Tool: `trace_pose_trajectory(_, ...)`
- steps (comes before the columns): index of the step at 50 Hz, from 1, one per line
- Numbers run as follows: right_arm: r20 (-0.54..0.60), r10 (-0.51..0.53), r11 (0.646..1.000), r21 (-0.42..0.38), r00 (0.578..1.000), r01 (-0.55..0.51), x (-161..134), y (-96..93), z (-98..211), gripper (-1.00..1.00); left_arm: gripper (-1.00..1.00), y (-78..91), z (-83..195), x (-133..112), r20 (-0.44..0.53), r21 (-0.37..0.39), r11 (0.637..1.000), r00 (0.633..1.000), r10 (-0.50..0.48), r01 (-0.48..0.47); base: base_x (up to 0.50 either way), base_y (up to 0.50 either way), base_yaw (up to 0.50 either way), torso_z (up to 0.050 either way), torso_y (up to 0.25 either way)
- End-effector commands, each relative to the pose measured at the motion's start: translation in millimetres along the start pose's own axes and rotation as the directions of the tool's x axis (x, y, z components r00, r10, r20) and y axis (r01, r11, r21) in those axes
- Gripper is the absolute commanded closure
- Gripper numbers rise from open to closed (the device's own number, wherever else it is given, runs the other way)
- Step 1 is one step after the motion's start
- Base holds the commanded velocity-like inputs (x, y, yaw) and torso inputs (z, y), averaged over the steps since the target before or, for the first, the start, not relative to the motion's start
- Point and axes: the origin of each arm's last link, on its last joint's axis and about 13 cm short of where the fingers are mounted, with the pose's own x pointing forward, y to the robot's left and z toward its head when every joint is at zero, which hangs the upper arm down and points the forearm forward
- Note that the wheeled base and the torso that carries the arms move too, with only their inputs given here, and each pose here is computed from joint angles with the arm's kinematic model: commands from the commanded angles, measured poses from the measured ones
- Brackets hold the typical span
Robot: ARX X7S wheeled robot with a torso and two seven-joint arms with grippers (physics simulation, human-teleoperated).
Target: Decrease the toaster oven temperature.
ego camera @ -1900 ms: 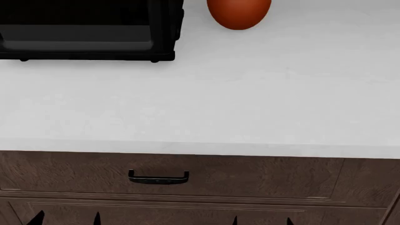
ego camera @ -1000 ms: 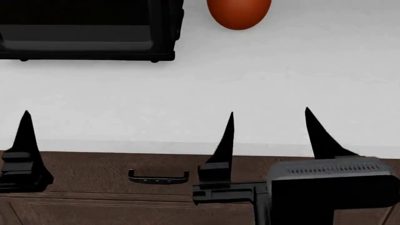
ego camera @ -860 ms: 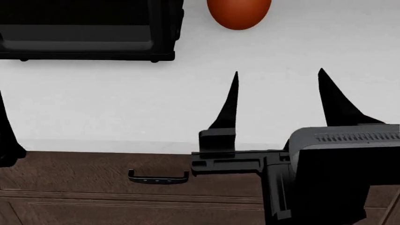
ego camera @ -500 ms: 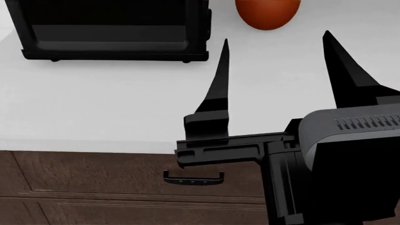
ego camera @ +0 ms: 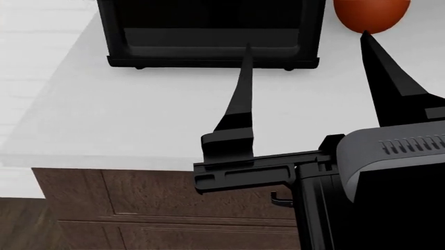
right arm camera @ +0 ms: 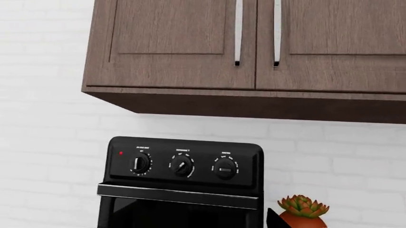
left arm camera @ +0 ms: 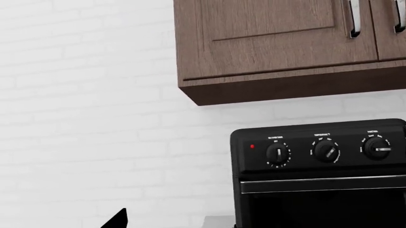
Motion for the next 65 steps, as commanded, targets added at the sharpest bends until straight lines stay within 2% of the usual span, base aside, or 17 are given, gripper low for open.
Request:
trace_pose_trajectory(1,-0.001,0.001,1.0,-0.001,1.0,-0.001,-1,-0.9,1,-1.0,-1.0,-0.9,1,0,0.006,0.005,1.0,1.0,-0.005,0.005,0.0,0.5,0.0,0.0,0.0)
trace_pose_trajectory(15,0.0,-0.005,1.0,-0.002,1.0,0.005,-2,-0.9,3,-1.0,-1.0,-1.0,0,-1,0.007,0.004,1.0,1.0,-0.003,0.003,0.0,0.47,0.0,0.0,0.0)
trace_pose_trajectory(36,0.006,-0.002,1.0,-0.003,1.0,0.002,-4,1.2,13,-1.0,-1.0,0.8,2,-2,0.011,0.001,1.0,1.0,0.002,-0.002,0.0,0.01,0.0,0.0,0.0)
trace_pose_trajectory(46,0.012,0.004,1.0,0.008,1.0,-0.004,-6,1.2,16,-1.0,-1.0,2.0,1,-2,0.011,-0.003,1.0,1.0,0.009,-0.009,0.21,0.0,0.0,0.0,0.0)
trace_pose_trajectory(65,0.019,0.011,1.0,0.01,1.0,-0.011,-6,3.9,18,-1.0,-1.0,6.0,-3,-4,0.009,-0.005,1.0,1.0,0.018,-0.018,0.5,0.0,0.0,0.0,0.0)
